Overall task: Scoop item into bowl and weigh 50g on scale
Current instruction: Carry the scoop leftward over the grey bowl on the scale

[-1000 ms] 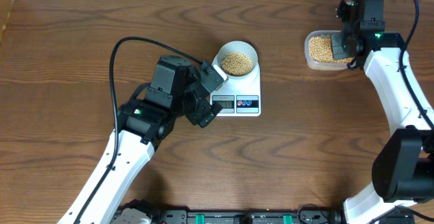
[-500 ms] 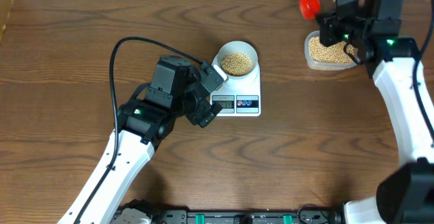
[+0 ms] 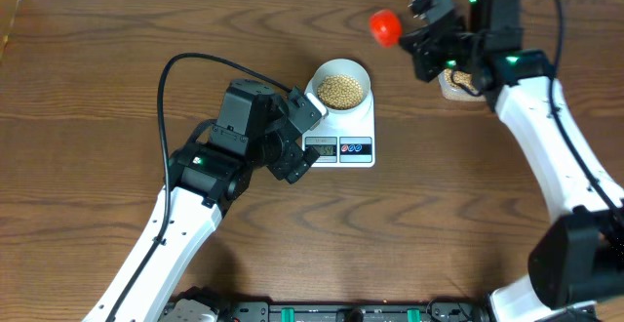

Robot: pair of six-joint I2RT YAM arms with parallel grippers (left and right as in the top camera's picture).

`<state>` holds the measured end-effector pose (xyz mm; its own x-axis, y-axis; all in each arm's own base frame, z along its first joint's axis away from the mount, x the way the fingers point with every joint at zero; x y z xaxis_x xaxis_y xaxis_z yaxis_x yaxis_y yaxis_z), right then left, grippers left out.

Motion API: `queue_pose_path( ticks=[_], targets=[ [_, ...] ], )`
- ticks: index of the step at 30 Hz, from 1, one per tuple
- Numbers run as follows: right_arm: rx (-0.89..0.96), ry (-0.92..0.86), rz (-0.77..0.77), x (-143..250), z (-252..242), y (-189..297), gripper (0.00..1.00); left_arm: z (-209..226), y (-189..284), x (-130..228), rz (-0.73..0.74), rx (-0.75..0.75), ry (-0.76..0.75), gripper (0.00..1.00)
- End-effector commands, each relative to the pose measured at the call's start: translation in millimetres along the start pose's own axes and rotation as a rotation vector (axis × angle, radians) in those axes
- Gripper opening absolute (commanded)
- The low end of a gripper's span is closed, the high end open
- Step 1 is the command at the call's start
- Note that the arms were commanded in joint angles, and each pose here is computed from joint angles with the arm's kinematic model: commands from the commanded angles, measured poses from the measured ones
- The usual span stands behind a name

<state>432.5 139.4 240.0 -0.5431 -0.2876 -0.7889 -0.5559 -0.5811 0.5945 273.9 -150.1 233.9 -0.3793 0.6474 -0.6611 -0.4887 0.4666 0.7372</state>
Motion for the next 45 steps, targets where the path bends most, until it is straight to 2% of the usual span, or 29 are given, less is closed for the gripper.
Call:
queue_pose_path(
  ticks=[1,14,19,33,45],
  targets=[
    [-0.060,0.055,0.033,6.8,16.0,-20.0,0.01,-1.0,1.4,-1.4,-0.010,0.008,-0.009,0.86],
    [-0.135,0.138,0.113,20.2,64.3,-50.9,0.01,-1.0,1.4,-1.4,-0.010,0.008,-0.009,0.86],
    [-0.037,0.161,0.165,28.2,59.9,-57.5,0.01,-1.0,1.4,-1.4,-0.010,0.008,-0.009,0.86],
    [-0.018,0.158,0.267,55.7,54.1,-79.0,0.01,-1.0,1.4,-1.4,-0.010,0.008,-0.009,0.86],
    [-0.048,0.168,0.311,63.8,68.9,-81.0,0.01,-1.0,1.5,-1.4,-0.010,0.008,-0.009,0.86]
  ],
)
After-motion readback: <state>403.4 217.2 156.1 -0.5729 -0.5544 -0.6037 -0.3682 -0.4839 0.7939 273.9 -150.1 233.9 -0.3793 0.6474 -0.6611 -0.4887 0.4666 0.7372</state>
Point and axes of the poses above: each gripper's point midway between its finger pads, its own y axis back along the fingers, its own z axis along the line the jaws close on, x = y × z, the point moved 5 cm from there along y, back along the fingers, and after that the axes turned 4 degrees about -y, right-handed, at the moved point
